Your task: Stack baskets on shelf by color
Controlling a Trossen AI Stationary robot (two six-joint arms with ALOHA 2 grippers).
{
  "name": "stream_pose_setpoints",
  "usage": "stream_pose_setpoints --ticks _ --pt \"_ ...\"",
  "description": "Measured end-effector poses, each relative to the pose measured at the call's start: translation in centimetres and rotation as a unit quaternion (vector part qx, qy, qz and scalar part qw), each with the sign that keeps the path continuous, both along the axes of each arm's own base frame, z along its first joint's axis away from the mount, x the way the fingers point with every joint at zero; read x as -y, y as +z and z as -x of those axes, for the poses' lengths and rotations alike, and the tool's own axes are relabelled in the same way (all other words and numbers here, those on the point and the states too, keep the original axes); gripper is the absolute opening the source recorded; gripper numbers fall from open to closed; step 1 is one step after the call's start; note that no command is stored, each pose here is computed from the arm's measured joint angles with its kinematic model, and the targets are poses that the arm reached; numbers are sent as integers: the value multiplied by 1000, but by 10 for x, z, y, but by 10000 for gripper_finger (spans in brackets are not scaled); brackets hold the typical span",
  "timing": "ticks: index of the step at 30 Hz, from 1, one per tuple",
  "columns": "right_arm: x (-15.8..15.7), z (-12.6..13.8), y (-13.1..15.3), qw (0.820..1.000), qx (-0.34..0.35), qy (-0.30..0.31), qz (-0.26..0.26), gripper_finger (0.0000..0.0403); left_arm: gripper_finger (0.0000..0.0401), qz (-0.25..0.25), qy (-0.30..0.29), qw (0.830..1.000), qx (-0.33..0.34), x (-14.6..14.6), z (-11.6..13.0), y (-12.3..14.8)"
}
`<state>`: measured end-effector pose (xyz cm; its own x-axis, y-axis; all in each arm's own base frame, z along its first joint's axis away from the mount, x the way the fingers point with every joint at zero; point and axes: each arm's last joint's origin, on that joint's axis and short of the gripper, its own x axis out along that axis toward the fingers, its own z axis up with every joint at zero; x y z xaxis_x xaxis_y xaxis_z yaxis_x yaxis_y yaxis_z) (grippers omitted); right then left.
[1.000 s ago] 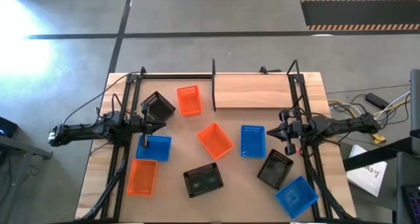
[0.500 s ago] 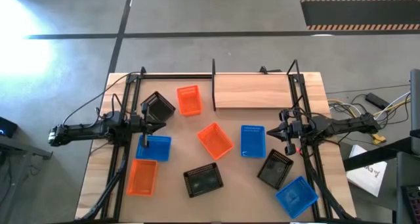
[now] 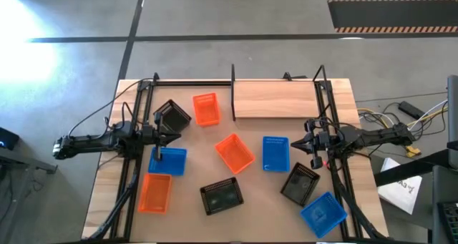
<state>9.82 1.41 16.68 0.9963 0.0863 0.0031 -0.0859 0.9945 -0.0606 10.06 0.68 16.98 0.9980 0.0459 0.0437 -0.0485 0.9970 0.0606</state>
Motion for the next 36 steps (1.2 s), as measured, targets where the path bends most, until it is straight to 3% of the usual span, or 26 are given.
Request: stream_pose_setpoints --ticks 17,25,27,31,34,36 --pt "0 0 0 1000 0 0 2 9 0 0 0 1000 0 0 0 0" --pt "0 0 4 996 30 -3 80 9 0 0 0 1000 0 0 0 0" --pt "0 0 7 998 40 -2 49 9 0 0 0 1000 0 0 0 0" --pt "0 1 12 996 59 3 -64 9 0 0 0 1000 0 0 0 0" --pt "0 2 17 994 82 5 -75 9 0 0 0 1000 0 0 0 0" --pt "0 2 19 994 96 3 -54 9 0 0 0 1000 0 0 0 0"
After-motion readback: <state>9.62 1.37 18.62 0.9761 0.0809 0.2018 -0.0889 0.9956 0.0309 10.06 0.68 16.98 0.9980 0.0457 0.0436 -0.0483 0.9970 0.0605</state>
